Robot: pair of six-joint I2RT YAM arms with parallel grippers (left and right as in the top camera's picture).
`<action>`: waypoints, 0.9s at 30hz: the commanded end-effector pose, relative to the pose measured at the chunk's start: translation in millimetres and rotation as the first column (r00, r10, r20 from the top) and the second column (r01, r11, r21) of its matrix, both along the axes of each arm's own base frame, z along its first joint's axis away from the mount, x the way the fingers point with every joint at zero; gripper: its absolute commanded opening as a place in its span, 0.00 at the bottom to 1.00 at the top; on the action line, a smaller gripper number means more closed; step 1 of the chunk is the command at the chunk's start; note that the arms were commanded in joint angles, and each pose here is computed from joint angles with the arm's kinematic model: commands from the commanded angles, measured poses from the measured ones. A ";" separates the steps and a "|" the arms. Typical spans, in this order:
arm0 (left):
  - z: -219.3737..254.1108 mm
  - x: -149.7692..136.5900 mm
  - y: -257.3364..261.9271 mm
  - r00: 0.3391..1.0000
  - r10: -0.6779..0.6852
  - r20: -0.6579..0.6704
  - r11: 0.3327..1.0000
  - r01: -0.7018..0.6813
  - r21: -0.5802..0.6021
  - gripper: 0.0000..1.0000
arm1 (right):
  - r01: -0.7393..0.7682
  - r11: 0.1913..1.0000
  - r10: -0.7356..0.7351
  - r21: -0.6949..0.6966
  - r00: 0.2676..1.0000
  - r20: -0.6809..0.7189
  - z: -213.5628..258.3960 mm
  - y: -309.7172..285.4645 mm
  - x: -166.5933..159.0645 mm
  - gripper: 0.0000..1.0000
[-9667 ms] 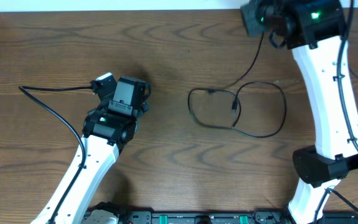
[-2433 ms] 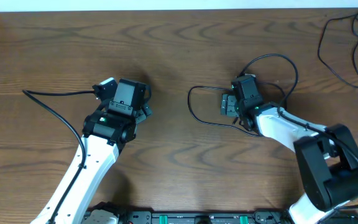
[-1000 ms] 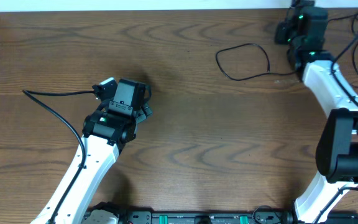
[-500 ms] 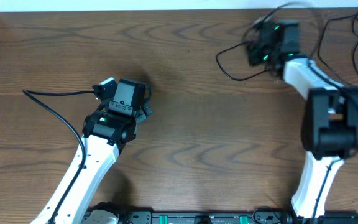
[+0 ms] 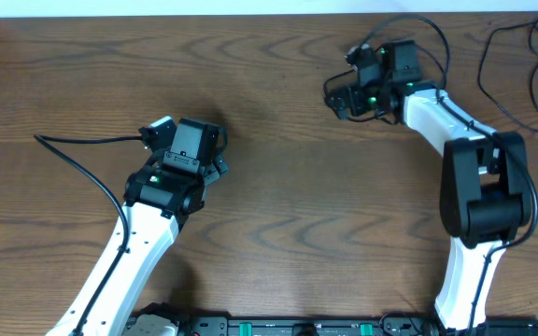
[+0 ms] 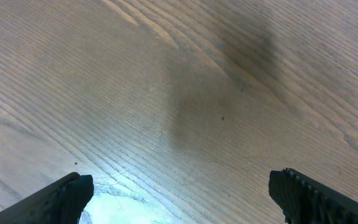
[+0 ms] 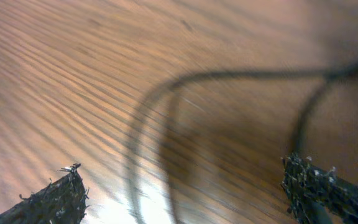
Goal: Untangle cables
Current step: 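Lay the black cable down at the top right with the right gripper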
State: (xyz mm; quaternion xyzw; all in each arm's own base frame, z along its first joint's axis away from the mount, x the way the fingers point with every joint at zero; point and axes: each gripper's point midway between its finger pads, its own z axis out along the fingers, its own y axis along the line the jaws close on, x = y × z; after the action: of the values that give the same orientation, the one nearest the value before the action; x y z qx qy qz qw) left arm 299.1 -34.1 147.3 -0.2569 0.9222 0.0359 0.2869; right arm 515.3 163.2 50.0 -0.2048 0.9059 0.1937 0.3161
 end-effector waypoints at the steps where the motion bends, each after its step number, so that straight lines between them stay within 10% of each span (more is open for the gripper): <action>1: 1.4 -0.3 2.0 1.000 0.014 0.007 1.000 -0.014 -0.003 0.98 | 0.002 0.998 0.004 -0.062 0.996 0.092 33.7 17.4 0.3 0.99; 7: 1.4 -0.4 2.1 1.000 0.014 0.007 1.000 -0.014 -0.003 0.98 | -0.010 0.981 0.021 -0.195 0.998 0.052 7.4 44.8 -19.2 0.87; 14: 1.4 -0.3 2.0 1.000 0.014 0.007 1.000 -0.014 -0.003 0.98 | -0.063 0.952 0.040 -0.301 0.996 -0.079 -44.3 54.6 -48.8 0.11; 27: 1.4 -0.4 2.0 1.000 0.013 0.007 1.000 -0.013 -0.003 0.98 | 0.125 0.877 -0.159 -0.463 0.987 -0.035 -49.5 -58.1 -15.9 0.01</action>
State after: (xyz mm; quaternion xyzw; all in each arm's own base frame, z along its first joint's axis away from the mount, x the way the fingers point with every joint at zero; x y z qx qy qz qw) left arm 299.1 -34.0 147.3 -0.2569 0.9221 0.0360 0.2870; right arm 487.1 143.0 4.6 -0.2113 0.9485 -0.0083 0.2360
